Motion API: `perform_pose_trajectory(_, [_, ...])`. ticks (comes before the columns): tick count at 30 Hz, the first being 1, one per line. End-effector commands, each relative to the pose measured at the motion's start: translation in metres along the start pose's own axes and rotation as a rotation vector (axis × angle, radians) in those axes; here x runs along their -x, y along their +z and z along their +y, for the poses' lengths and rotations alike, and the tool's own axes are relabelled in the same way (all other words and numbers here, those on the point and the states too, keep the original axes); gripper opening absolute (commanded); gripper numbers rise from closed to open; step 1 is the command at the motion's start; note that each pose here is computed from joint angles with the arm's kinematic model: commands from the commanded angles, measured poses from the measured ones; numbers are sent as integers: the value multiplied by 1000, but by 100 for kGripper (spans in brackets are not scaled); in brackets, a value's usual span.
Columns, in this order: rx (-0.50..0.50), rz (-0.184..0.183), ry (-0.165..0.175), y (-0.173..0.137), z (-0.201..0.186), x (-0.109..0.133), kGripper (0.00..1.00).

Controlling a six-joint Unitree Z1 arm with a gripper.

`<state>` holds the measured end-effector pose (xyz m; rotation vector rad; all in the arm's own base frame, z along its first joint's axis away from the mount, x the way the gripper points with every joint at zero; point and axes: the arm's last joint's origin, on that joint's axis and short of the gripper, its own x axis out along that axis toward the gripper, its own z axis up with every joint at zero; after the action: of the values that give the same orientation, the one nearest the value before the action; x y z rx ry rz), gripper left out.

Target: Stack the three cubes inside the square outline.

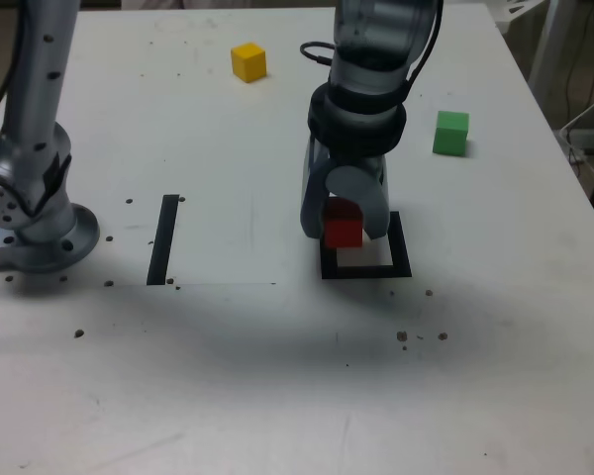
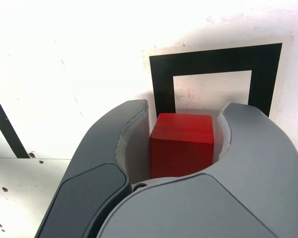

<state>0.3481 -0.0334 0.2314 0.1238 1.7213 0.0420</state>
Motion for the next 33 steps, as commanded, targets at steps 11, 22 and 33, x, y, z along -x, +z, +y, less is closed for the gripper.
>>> perform_pose_trajectory(11, [-1,2,7,12,-2,-9,29])
perform_pose_trajectory(22, [4,0,17,17,0,-12,32])
perform_pose_trajectory(33, [4,-5,18,18,2,-17,96])
